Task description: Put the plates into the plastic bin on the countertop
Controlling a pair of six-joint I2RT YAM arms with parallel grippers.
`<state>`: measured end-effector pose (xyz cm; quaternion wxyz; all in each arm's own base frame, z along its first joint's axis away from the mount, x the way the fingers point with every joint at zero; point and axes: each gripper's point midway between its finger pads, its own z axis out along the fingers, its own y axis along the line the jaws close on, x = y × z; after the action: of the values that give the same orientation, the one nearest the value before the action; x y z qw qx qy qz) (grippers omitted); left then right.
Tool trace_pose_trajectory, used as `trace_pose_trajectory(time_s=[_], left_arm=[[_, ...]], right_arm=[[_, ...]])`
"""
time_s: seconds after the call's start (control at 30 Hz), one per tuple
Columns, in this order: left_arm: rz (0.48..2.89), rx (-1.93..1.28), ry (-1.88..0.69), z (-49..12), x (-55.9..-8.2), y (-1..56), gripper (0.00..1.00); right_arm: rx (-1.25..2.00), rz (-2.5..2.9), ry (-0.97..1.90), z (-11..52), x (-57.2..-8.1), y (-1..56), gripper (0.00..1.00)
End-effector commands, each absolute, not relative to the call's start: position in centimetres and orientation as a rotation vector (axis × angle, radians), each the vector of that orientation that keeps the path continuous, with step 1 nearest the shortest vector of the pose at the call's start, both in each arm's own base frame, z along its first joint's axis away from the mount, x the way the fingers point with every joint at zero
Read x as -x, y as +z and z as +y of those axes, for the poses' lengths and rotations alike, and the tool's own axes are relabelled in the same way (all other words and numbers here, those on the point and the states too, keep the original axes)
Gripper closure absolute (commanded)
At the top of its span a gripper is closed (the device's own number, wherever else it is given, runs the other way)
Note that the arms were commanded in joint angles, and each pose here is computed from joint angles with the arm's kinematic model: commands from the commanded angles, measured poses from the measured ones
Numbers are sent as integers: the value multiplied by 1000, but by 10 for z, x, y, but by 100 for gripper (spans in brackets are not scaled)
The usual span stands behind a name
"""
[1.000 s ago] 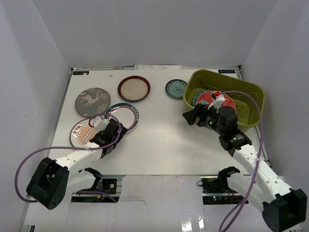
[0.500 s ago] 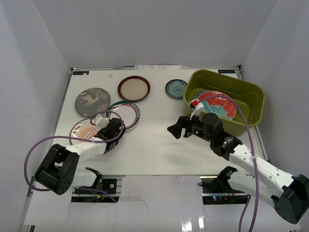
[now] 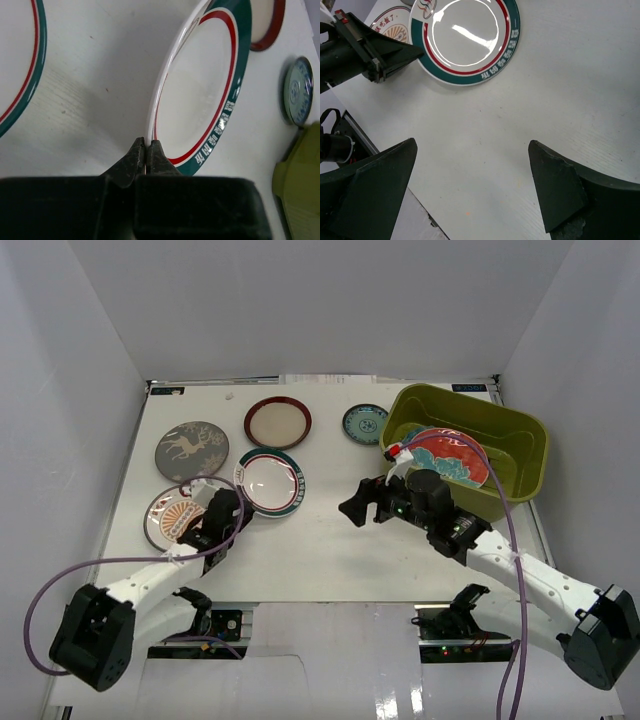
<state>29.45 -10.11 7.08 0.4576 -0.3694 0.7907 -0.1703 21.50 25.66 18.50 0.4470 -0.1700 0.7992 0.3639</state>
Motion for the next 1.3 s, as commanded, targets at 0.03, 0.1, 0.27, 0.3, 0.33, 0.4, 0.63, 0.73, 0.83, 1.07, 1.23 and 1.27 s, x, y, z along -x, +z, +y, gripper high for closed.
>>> trace_pose_trajectory(time_s=[0.03,0.1,0.27,0.3,0.33,0.4,0.63,0.73,0.83,1.07,1.23,1.27], left_arm=[[1983,679,-664,-134,-277,106,100],[1896,560,-814,-148,-269,146,100],[1872,280,-1129,-189,-232,199,100],[1866,236,-1173,-195,-226,208,100],[1865,197,-1211,-200,-221,212,100],[1857,112,-1298,-210,-208,222,100],[1808,-25,-1390,-220,-192,248,100],[1781,-75,-1364,-220,-192,260,89],[1786,-154,-1286,-219,-196,269,31],[1831,-331,-1055,-204,-196,289,2],[1829,-408,-925,-186,-187,278,2],[1848,-403,-897,-182,-188,267,2]], right_arm=[[432,1953,905,270,-227,206,4],[439,1953,897,273,-231,209,9],[445,1965,847,276,-243,207,10],[446,1965,836,276,-245,207,10],[438,1967,817,275,-249,207,10],[447,1975,803,275,-250,206,10],[380,1926,786,269,-257,225,44],[321,1895,789,263,-259,238,89],[249,1835,776,251,-265,260,92],[-39,1677,622,154,-319,326,92],[-352,1654,513,45,-361,322,92],[-407,1645,521,31,-366,320,92]])
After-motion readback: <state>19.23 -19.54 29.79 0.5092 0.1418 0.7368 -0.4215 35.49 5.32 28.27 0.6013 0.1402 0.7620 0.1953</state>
